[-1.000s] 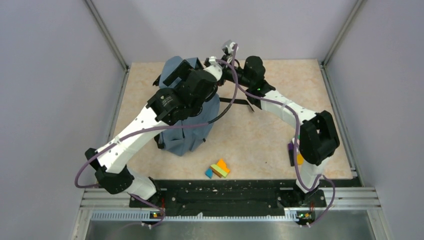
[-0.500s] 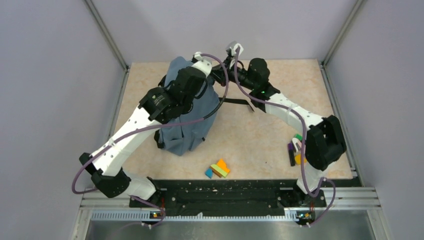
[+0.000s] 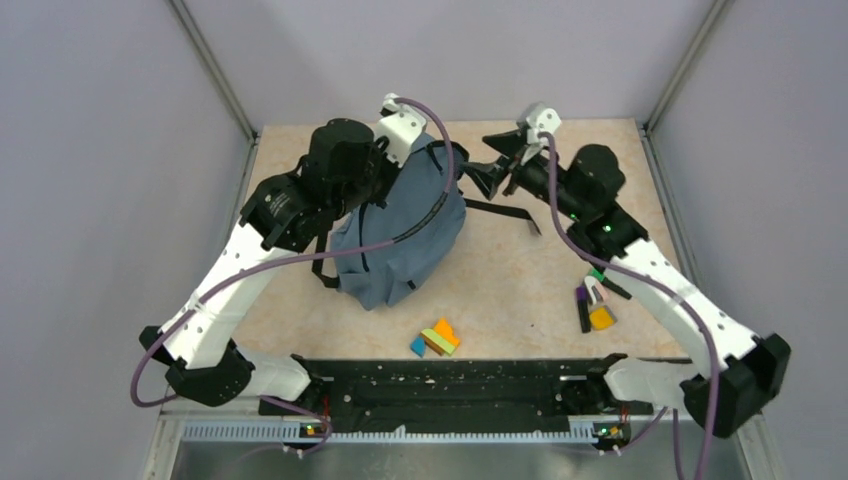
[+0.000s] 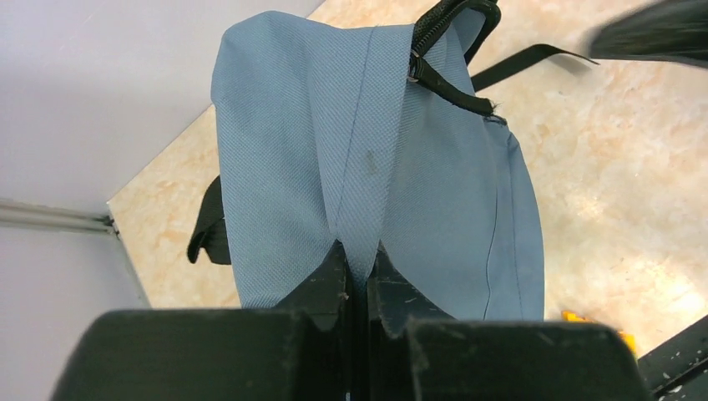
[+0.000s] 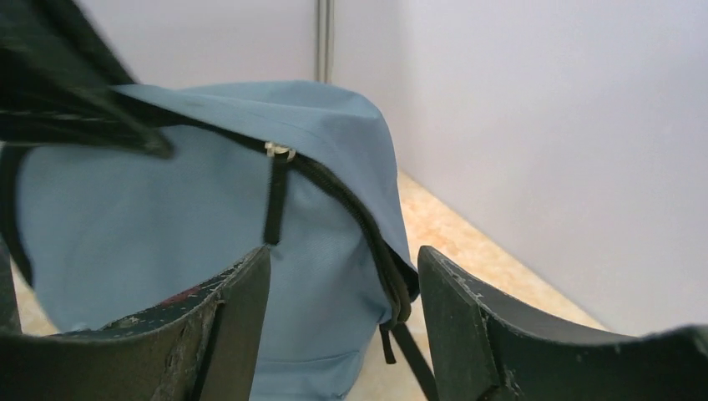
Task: Pack the student bag
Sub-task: Zip the student bag at the center of the board.
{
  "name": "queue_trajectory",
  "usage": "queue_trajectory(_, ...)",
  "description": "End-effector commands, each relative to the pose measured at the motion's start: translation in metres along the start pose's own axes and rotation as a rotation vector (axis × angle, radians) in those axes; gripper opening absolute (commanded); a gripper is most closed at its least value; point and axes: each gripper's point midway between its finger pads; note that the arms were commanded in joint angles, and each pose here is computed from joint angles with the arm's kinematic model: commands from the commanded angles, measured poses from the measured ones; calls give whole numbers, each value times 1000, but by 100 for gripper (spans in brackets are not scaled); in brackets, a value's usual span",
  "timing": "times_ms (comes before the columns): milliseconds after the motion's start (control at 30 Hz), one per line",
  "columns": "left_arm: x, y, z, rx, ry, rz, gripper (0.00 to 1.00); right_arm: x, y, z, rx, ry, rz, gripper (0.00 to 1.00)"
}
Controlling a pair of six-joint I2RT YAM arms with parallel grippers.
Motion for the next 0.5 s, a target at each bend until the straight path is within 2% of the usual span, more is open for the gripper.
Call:
queue_trajectory(0,-86,58,80,-219,150,-421,0,-13,37,12,6,54,-17,64)
queue_trajectory(100,-78,54,79,-210,162,-416,0,-11,50,39,-137,126,-51,65)
queue_trajectory(200,-67,46,70,-196,155,-411,0,-6,47,51,-203,163,-70,66)
queue_trajectory(333,-56,44,59,-184,164,-432,0,-2,21,53,-230,128,-52,65)
queue_trajectory(467,-43,43,49,-170,163,-428,0,8,-14,54,-232,55,8,57)
Point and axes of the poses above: each gripper's point midway between its finger pads, its own y axis back along the fingers, its own z axis along the line the jaws close on, x = y × z, and after that the axes turned 15 degrees about -y, right-handed
